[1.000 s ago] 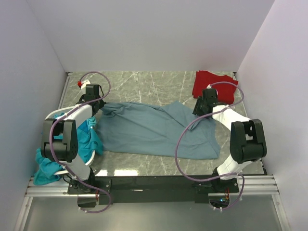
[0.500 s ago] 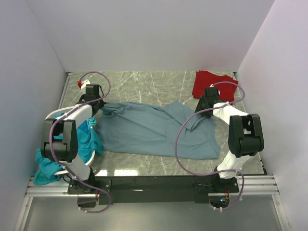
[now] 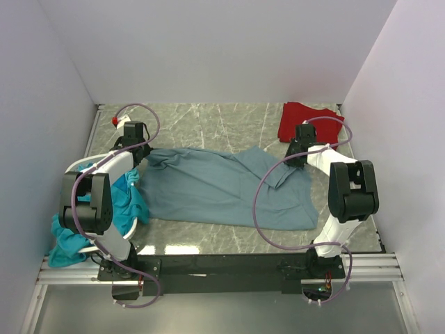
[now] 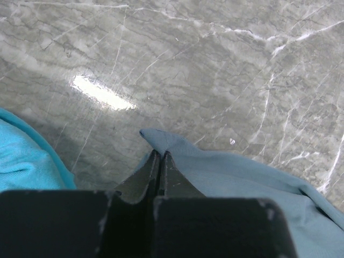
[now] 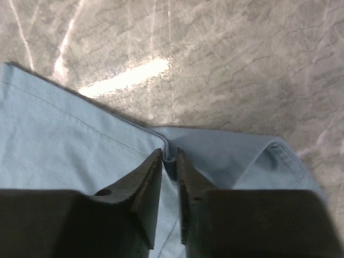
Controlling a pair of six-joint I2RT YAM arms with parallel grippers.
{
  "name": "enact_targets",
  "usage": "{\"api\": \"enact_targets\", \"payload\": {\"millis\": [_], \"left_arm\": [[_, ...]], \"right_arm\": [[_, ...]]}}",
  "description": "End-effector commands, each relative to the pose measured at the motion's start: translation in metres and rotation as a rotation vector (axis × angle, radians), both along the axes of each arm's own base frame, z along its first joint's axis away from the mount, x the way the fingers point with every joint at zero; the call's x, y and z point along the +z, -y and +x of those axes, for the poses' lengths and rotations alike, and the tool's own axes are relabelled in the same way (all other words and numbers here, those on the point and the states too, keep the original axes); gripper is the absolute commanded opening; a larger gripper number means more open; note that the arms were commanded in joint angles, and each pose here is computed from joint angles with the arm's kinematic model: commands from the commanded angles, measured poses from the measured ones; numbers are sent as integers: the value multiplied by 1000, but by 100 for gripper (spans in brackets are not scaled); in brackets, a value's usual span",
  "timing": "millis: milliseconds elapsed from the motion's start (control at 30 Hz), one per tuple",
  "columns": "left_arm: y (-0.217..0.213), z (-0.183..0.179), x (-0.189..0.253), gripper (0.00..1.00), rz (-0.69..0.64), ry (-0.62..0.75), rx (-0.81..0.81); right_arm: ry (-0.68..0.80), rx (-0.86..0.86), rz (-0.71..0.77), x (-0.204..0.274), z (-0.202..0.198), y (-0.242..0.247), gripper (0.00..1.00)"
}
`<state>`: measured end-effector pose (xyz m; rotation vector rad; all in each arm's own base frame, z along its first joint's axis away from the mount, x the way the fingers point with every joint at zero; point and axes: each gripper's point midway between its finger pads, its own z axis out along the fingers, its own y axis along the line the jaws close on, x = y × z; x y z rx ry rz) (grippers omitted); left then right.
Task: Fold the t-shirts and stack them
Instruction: Fold the tshirt
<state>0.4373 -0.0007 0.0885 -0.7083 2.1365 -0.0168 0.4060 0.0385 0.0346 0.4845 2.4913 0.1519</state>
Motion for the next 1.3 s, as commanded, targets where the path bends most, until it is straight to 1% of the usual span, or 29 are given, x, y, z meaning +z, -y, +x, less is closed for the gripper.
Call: {"api": "enact_targets", "payload": {"millis": [0,33,67,100,133,300,433,500,533,567,600,633,667,700,733,767,800,833,867,900,933,967,1033,1067,1133,1167,1233,1267], "left_arm": [[-1,4,22,0,-13,70,-2],[-1,4,22,0,-11,69,-3],[0,4,22,0,-12,68,-4],[0,4,21,0,-12,66,-4],[0,4,22,0,-13,69,-5],[1,6,21,0,-18,69,-11],[2,15,20,0,-16,62,-14],[1,20,20,0,-11,56,-12],[1,22,14,0,-8,42,-12],[1,27,19,0,-6,49,-12],[1,30,18,0,-4,45,-11],[1,32,13,0,-1,32,-11],[1,38,18,0,1,42,-10],[0,41,11,0,6,22,-8],[0,44,10,0,8,18,-10],[0,51,17,0,11,32,-11],[1,55,13,0,12,22,-12],[1,58,13,0,13,19,-16],[1,66,21,0,13,38,-18],[2,71,18,0,13,30,-21],[3,78,27,0,11,46,-26],[4,82,29,0,12,50,-30],[4,88,29,0,14,47,-37],[6,95,37,0,12,66,-43],[5,103,45,0,19,82,-49],[6,105,44,0,18,80,-54],[6,111,50,0,21,92,-61],[8,112,51,0,21,93,-68]], "right_arm": [[40,-1,10,12,13,1,20],[37,-1,10,12,13,1,16],[38,2,9,12,13,0,10],[37,3,7,12,13,1,7],[29,5,5,11,12,0,0],[44,9,3,18,18,1,0],[78,29,11,41,30,-3,0],[125,37,3,64,46,-2,0],[116,40,-1,66,49,-2,0],[165,41,-4,87,65,-2,0],[179,47,-8,96,71,-1,0],[166,51,-9,94,77,-1,0],[217,53,-6,117,94,-2,0],[230,66,-1,124,101,-4,0],[214,70,3,119,108,-4,0],[267,75,8,141,124,-6,0],[283,93,20,147,131,-9,0],[279,99,27,141,139,-10,0],[327,105,34,160,153,-12,0],[343,108,43,165,160,-13,0],[341,125,59,159,168,-18,0],[387,128,65,177,179,-18,0],[405,150,91,176,191,-25,0],[441,154,100,189,198,-27,0],[459,166,113,190,207,-31,0],[490,179,123,203,212,-33,0],[503,191,129,206,218,-35,0],[533,203,132,219,221,-37,0]]}}
